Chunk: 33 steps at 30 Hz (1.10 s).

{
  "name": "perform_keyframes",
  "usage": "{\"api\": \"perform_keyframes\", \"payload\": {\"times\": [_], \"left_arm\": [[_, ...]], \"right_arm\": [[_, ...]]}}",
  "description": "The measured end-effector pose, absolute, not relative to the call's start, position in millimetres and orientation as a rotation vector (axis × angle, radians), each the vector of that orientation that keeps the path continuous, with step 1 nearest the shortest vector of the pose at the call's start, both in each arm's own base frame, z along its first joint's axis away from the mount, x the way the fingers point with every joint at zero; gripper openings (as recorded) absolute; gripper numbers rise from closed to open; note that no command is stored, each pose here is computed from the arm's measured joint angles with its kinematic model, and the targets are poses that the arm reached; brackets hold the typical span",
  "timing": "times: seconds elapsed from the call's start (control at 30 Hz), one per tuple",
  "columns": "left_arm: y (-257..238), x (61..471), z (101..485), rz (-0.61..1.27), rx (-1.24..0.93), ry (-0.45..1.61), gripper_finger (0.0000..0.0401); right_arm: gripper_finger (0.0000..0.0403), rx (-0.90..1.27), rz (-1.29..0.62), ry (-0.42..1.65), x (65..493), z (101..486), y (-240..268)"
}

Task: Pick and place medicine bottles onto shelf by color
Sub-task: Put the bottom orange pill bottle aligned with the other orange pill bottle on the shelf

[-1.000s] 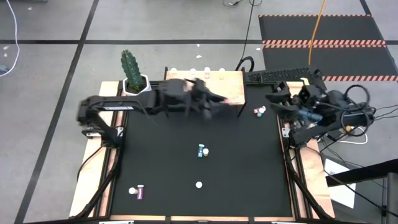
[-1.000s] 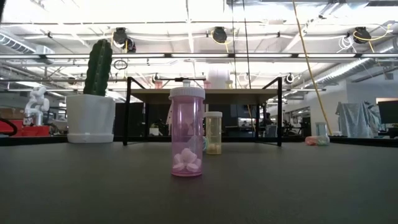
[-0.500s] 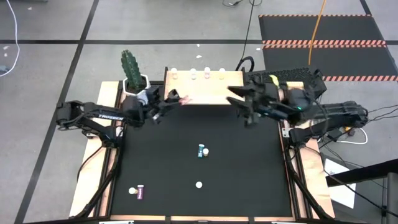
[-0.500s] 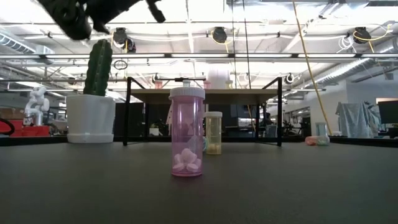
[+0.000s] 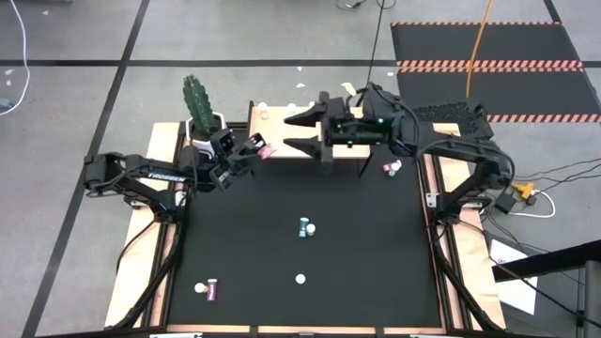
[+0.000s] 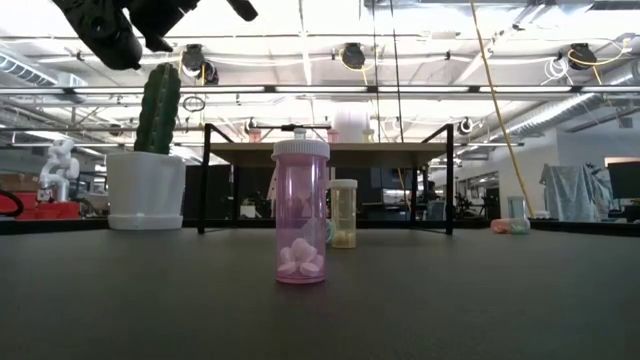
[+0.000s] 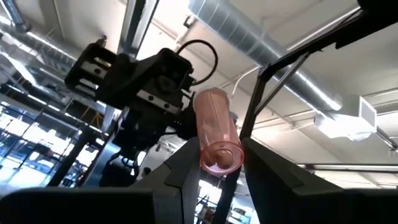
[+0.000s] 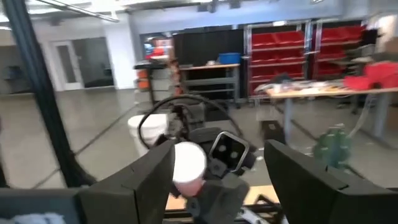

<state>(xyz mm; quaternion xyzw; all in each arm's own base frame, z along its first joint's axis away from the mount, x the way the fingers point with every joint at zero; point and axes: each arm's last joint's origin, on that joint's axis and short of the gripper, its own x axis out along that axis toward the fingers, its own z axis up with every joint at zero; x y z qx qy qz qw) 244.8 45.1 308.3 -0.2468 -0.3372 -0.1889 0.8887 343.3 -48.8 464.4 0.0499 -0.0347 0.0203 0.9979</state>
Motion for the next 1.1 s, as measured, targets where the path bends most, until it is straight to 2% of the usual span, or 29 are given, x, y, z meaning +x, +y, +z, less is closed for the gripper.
{"api": "perform_keyframes", "payload": {"times": [0.23,0.63,1.1], "left_arm": [[53.8,243.5,309.4,-0.388,-0.524,-0.696,0.0117],[71.4,238.7,309.2,-0.360,-0.550,-0.692,0.0117],[73.6,243.0,304.2,-0.342,-0.564,-0.622,0.0117]], "right_arm": [[0.0232,0.121,0.088,-0.050,354.5,455.9,-51.5],[0.0226,0.118,0.057,-0.022,363.6,445.7,-59.3],[0.0138,0.124,0.078,-0.012,361.4,445.0,-68.7]]}}
